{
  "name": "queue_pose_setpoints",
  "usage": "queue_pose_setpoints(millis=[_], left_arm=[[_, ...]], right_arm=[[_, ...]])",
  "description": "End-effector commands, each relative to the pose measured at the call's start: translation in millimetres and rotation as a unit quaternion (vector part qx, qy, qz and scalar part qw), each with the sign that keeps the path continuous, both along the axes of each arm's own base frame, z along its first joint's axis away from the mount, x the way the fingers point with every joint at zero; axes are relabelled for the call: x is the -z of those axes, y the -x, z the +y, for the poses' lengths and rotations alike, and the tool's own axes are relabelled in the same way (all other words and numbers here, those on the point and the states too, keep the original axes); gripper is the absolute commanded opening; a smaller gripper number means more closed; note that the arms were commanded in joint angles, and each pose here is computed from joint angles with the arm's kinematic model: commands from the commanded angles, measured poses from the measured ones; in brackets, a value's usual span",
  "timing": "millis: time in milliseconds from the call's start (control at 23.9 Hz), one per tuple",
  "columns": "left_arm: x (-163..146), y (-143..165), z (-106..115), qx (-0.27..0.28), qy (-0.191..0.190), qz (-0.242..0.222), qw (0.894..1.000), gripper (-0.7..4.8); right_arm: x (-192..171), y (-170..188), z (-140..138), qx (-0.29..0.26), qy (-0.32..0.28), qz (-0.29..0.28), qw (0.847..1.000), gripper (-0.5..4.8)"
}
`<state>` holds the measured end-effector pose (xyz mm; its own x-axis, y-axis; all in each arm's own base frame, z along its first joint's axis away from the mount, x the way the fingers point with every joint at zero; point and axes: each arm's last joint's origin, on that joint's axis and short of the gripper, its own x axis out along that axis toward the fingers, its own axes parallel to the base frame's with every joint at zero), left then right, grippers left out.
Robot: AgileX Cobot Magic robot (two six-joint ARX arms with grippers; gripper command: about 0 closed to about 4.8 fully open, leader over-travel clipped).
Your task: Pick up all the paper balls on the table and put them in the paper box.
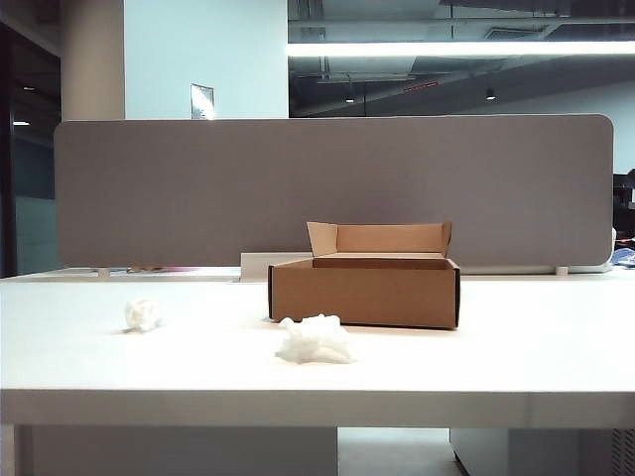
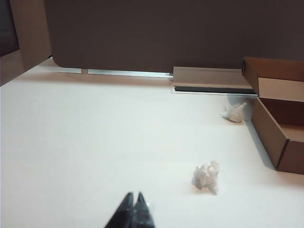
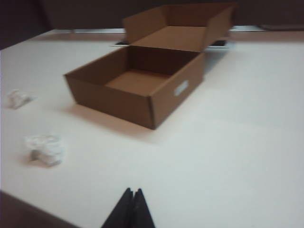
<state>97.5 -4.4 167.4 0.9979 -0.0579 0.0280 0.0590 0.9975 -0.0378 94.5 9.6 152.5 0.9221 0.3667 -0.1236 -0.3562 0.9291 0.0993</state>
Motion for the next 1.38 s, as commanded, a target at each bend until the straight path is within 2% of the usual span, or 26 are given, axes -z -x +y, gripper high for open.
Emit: queue_pose_setpoints(millis=[42, 168, 251, 377, 503, 586, 796, 921, 1089, 1256, 1382], left_arm=[[-3, 0, 0, 0.002, -0.002, -0.011, 1.000, -0.06], [-3, 0, 0, 0.003, -0.002, -0.011, 1.000, -0.06], [-3, 0, 0, 0.004, 0.000, -0.011, 1.000, -0.06], [-4, 0, -1, 0.007, 0.000, -0.014, 1.000, -0.06], [-13, 2, -2, 0.029, -0.001, -0.043, 0.999, -0.06], [-22, 4, -3, 0.047, -0.002, -0.061, 0.997, -0.06], [-45, 10, -3, 0.048, -0.002, -0.085, 0.995, -0.06], [-70, 12, -2, 0.049, -0.002, -0.096, 0.994, -0.06], [-100, 0, -3, 0.050, -0.003, -0.072, 0.996, -0.06], [-126, -33, -5, 0.053, -0.002, -0.023, 0.998, -0.06], [-138, -67, -8, 0.084, -0.002, 0.022, 0.996, -0.06]], right_arm=[[-1, 1, 4, -0.067, -0.010, -0.007, 0.998, -0.05], [-1, 3, 7, -0.128, -0.020, -0.006, 0.992, -0.05], [-1, 4, 7, -0.139, -0.021, -0.006, 0.990, -0.05], [-1, 4, 7, -0.142, -0.021, -0.005, 0.990, -0.05], [-1, 4, 7, -0.144, -0.022, -0.005, 0.989, -0.05], [-1, 4, 7, -0.145, -0.022, -0.005, 0.989, -0.05], [-1, 4, 7, -0.145, -0.022, -0.005, 0.989, -0.05], [-1, 4, 7, -0.145, -0.022, -0.005, 0.989, -0.05], [-1, 4, 7, -0.145, -0.022, -0.005, 0.989, -0.05], [-1, 4, 7, -0.145, -0.022, -0.005, 0.989, -0.05], [-1, 4, 7, -0.145, -0.022, -0.005, 0.989, -0.05]])
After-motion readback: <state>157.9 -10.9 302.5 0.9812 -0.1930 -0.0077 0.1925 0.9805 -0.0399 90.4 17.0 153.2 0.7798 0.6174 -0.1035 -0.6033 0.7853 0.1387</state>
